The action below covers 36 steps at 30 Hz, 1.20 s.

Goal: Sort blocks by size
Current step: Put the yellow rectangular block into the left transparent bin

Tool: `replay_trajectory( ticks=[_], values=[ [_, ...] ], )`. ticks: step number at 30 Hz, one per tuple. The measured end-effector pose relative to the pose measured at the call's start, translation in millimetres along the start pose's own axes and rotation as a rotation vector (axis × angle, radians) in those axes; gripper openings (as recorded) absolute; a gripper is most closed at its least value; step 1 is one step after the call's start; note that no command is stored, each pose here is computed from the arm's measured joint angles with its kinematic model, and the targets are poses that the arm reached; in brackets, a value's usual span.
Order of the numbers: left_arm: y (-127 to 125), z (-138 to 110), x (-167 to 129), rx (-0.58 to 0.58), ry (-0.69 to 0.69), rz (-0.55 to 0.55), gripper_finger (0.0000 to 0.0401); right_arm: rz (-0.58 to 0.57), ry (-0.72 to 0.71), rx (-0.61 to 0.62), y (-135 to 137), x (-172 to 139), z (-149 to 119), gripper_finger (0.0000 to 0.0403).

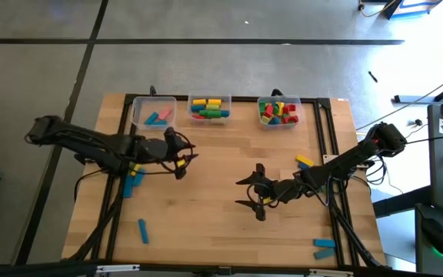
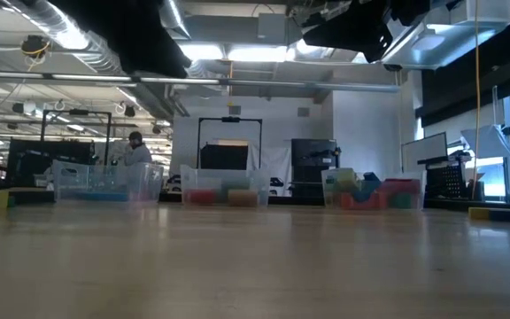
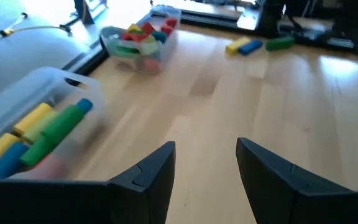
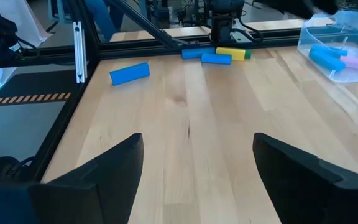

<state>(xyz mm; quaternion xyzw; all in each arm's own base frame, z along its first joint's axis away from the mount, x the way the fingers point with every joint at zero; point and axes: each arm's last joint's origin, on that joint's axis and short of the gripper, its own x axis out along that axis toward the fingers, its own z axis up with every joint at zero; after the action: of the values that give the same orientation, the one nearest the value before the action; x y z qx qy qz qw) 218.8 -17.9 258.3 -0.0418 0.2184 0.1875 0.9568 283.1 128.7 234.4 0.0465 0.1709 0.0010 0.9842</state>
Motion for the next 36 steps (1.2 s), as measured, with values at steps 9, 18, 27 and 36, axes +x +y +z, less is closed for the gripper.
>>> replay_trajectory(
  ticks=[9, 18, 27, 36],
  values=[
    [-27.9, -12.0, 18.6, 0.067, 0.020, -0.062, 0.0166, -0.003, 0.009, -0.005, -0.3, 0.0, -1.0, 0.0296],
    [-53.9, -20.5, 27.7, 0.109, -0.010, -0.135, 0.0166, -0.006, 0.022, -0.010, -0.6, 0.0, -2.2, 0.0296],
    [-75.8, -32.3, 33.0, 0.183, -0.019, -0.193, 0.0166, -0.092, 0.106, 0.000, -8.0, -10.4, -5.8, 0.0296],
    [-80.1, -39.0, 39.8, 0.192, -0.001, -0.191, 0.0166, -0.203, 0.206, 0.043, -18.6, -27.0, -10.1, 0.0296]
  ],
)
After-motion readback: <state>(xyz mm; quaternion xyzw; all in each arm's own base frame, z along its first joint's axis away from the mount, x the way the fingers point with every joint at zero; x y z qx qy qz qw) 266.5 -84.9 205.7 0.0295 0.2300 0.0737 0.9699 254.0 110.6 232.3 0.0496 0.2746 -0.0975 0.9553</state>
